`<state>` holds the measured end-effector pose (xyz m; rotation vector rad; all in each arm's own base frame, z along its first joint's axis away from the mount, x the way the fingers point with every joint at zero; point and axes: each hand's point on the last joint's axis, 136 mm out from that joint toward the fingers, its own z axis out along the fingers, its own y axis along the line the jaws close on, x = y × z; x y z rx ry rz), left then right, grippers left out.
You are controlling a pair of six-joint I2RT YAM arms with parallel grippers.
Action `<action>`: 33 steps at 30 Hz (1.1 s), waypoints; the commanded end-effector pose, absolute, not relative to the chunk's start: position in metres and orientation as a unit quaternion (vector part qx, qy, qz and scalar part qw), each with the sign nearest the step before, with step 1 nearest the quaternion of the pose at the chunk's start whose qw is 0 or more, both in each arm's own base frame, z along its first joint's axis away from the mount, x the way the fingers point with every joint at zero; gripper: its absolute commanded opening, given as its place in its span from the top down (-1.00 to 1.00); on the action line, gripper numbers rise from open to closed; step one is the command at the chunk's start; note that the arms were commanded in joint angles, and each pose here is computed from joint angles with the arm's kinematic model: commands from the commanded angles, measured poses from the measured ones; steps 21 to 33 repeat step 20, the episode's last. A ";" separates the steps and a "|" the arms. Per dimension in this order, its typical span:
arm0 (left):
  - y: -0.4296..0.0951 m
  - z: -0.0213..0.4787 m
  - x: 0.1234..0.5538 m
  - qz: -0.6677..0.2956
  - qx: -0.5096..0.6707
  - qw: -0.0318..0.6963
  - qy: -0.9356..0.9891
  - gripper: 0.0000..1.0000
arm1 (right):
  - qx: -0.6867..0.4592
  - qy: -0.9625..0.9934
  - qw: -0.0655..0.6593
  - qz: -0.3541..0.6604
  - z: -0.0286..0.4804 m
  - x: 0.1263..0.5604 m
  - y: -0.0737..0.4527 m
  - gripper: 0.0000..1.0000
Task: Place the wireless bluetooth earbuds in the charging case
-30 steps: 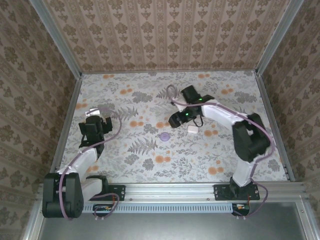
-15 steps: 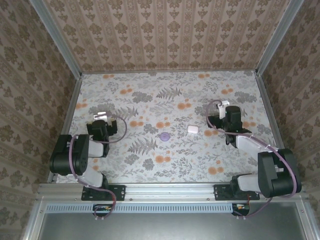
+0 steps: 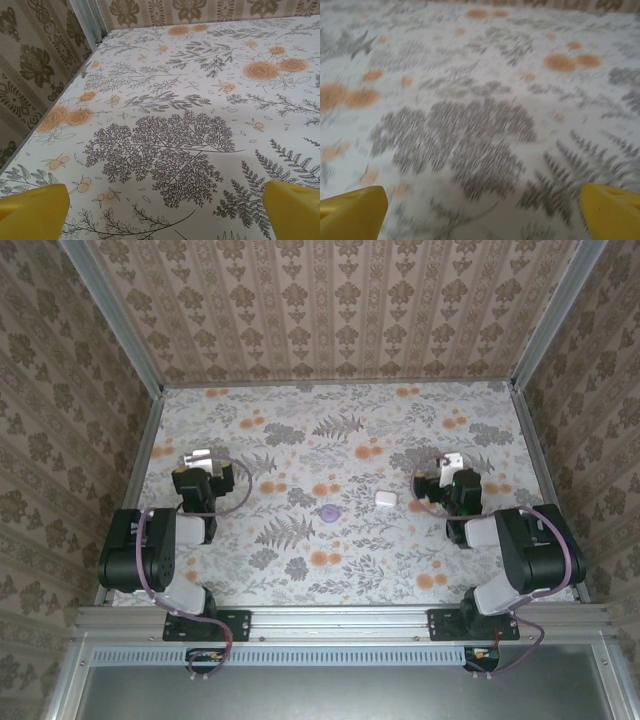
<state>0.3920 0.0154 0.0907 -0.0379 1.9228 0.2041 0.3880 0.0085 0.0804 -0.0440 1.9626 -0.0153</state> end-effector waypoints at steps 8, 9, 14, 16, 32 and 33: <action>0.014 0.096 0.395 0.084 -0.009 0.573 0.815 -0.99 | 0.024 0.820 0.572 -0.009 0.097 0.401 -0.004 -1.00; 0.014 0.097 0.395 0.084 -0.009 0.573 0.815 -1.00 | 0.025 0.820 0.571 -0.009 0.097 0.400 -0.005 -1.00; 0.012 0.096 0.396 0.082 -0.004 0.573 0.815 -0.99 | 0.024 0.820 0.572 -0.009 0.097 0.400 -0.004 -1.00; 0.009 0.095 0.397 0.072 0.004 0.571 0.818 -0.99 | 0.024 0.820 0.572 -0.009 0.097 0.400 -0.004 -1.00; 0.010 0.095 0.397 0.068 0.003 0.570 0.819 -1.00 | 0.025 0.820 0.572 -0.009 0.097 0.400 -0.004 -1.00; 0.010 0.095 0.397 0.068 0.003 0.570 0.819 -1.00 | 0.025 0.820 0.572 -0.009 0.097 0.400 -0.004 -1.00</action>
